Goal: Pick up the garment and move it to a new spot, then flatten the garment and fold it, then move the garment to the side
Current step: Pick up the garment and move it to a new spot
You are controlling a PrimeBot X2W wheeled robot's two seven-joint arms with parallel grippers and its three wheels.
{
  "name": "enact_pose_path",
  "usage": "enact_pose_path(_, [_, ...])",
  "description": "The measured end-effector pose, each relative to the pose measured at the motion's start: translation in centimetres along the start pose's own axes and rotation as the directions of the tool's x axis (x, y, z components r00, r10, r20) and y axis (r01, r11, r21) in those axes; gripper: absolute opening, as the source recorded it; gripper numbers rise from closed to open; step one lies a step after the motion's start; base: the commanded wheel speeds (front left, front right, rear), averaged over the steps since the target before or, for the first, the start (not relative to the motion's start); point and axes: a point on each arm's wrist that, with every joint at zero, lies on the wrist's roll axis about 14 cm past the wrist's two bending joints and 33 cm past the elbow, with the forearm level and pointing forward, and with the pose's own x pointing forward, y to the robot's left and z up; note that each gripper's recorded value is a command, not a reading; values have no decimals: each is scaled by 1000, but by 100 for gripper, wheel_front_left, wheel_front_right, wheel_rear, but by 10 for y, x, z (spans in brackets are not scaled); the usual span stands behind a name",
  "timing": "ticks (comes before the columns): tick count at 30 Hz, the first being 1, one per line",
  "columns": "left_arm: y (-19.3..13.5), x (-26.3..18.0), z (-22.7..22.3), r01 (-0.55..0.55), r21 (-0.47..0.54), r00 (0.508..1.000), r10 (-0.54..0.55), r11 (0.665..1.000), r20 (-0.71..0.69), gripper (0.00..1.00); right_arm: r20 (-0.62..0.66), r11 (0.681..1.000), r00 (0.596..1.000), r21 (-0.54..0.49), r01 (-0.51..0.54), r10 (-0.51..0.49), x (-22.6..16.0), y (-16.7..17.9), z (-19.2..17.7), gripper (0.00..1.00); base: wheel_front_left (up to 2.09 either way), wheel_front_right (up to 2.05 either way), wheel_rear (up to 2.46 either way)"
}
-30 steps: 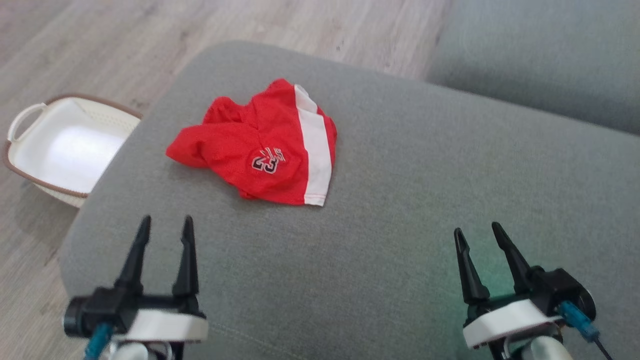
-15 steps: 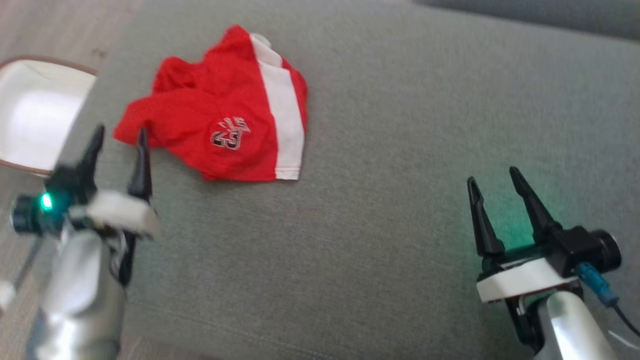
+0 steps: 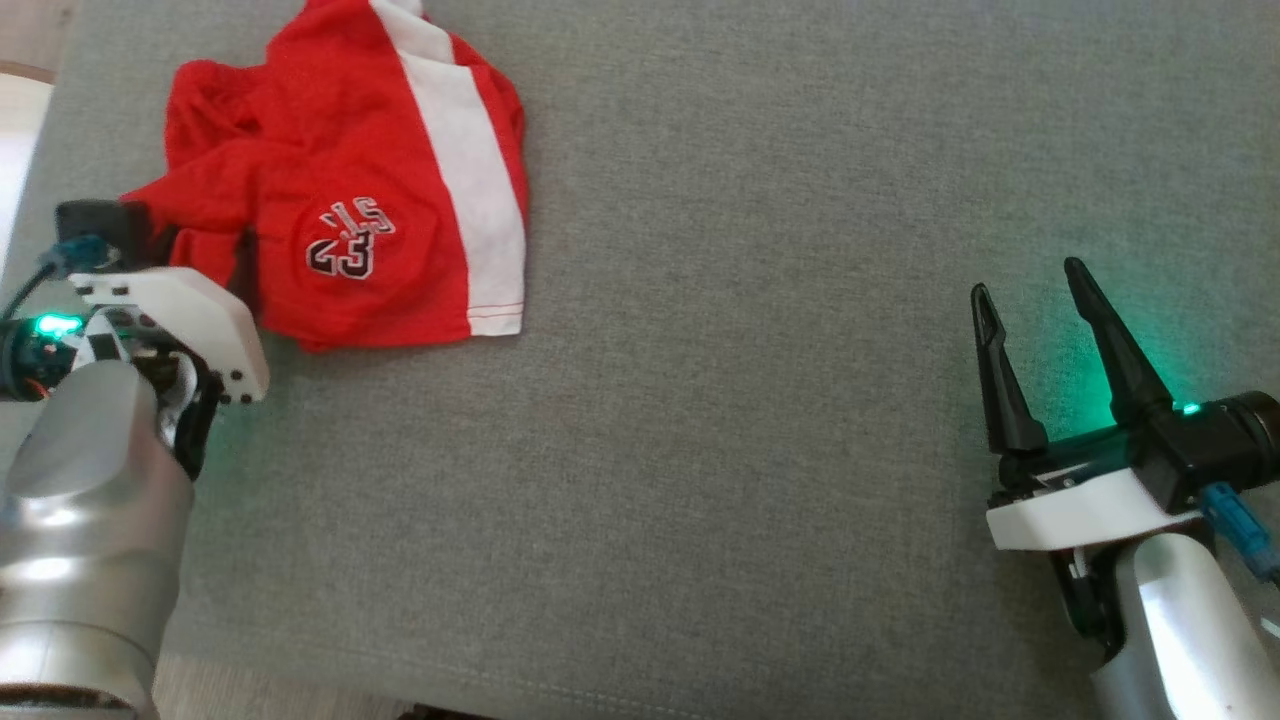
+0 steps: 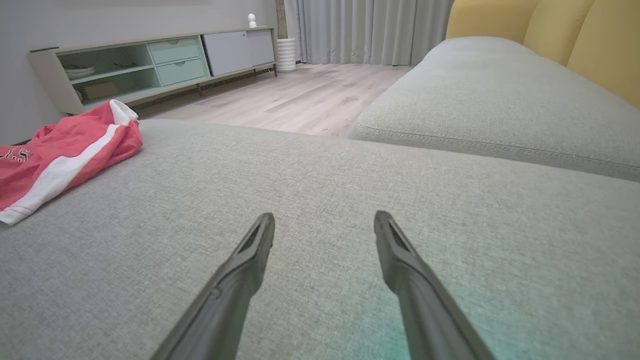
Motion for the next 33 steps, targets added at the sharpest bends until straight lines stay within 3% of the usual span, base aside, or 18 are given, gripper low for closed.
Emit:
enact_pose_path(5, [-4, 9, -5, 10, -26, 998, -12, 1000, -54, 100, -10, 1000, 1000, 3, 17, -17, -2, -6, -5, 100, 0, 0, 0])
enact_pose_path(6, [-5, 9, -6, 16, -24, 998, -17, 1000, -63, 89, -10, 1000, 1000, 1, 17, -17, -2, -6, -5, 100, 0, 0, 0])
enact_pose_path(7, [-8, 8, -6, 23, -45, 998, -26, 999, -61, 23, -7, 1000, 1000, 1, 16, -16, -1, -6, -4, 100, 0, 0, 0])
enact_pose_path(8, [-9, 8, -6, 29, -54, 998, -32, 998, -62, 0, -6, 1000, 1000, 1, 16, -16, -1, -5, -3, 100, 0, 0, 0])
enact_pose_path(14, [-10, 4, -1, 45, -49, 999, -46, 998, -18, 0, 8, 1000, 1000, -5, 11, -11, -1, -4, 3, 100, 0, 0, 0])
enact_pose_path(20, [-1, -11, 38, 43, -42, 981, -35, 998, 188, 0, 31, 1000, 1000, -16, -1, 1, -4, 4, 16, 100, 0, 0, 0])
enact_pose_path(25, [0, -34, 79, 64, -55, 924, -38, 996, 380, 0, 58, 1000, 998, -9, 10, -9, -14, 10, 32, 100, 0, 0, 0])
enact_pose_path(33, [-21, -79, 145, 108, 63, 796, -124, 992, 592, 0, 95, 999, 995, -14, 40, -39, -36, 13, 52, 100, 0, 0, 0])
